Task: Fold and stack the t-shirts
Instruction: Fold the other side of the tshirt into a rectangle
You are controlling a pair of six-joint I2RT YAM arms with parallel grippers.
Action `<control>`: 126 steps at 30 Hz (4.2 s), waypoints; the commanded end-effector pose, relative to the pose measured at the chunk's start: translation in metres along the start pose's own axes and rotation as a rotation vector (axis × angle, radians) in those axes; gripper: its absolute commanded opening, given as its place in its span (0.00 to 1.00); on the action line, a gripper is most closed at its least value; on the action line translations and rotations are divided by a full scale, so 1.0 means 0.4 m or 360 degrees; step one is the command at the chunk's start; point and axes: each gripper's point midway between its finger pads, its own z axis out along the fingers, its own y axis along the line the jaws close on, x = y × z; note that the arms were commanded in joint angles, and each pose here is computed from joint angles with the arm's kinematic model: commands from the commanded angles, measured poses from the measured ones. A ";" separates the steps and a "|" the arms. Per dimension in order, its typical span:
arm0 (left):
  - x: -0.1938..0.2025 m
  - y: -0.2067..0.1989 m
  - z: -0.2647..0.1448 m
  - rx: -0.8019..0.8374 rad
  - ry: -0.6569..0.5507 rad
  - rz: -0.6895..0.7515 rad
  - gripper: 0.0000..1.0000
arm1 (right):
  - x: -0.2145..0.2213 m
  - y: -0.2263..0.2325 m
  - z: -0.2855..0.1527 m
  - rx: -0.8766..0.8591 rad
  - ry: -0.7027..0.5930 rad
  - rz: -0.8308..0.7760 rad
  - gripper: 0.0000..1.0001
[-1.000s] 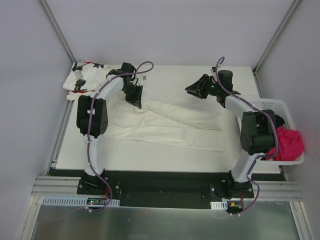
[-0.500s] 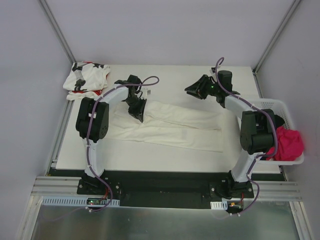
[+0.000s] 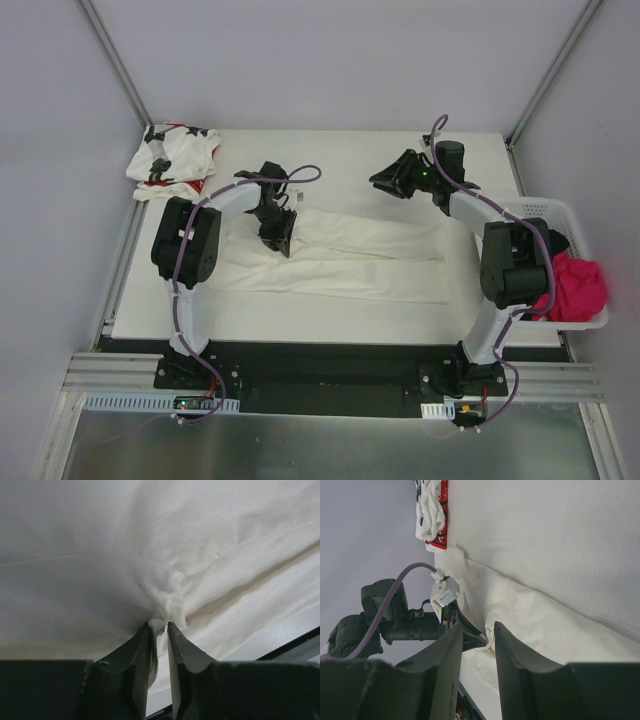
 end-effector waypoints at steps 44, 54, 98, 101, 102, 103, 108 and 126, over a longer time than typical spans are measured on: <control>-0.362 0.440 -0.305 -0.0878 -0.1308 -0.1194 0.76 | 0.017 -0.012 -0.002 -0.0012 0.0006 -0.0061 0.35; -0.381 0.476 -0.285 -0.0804 -0.1309 -0.1327 0.63 | 0.005 -0.045 -0.018 0.0020 -0.0014 -0.0024 0.35; -0.326 0.495 -0.200 -0.0615 -0.1220 -0.1746 0.00 | -0.060 -0.071 -0.110 -0.0009 -0.0150 0.0049 0.34; -0.344 0.507 -0.214 -0.0621 -0.1241 -0.1712 0.00 | -0.063 -0.070 -0.109 -0.0018 -0.0150 0.0055 0.34; -0.355 0.508 -0.225 -0.0618 -0.1259 -0.1704 0.00 | -0.063 -0.070 -0.109 -0.0019 -0.0151 0.0055 0.34; -0.361 0.514 -0.226 -0.0626 -0.1265 -0.1691 0.00 | -0.066 -0.068 -0.110 -0.0022 -0.0153 0.0053 0.34; -0.414 0.528 -0.235 -0.0580 -0.1291 -0.1643 0.00 | -0.069 -0.067 -0.113 -0.0025 -0.0161 0.0049 0.34; -0.537 0.656 -0.337 -0.0560 -0.1471 -0.1563 0.00 | -0.068 -0.111 -0.105 0.0030 -0.0160 0.0084 0.34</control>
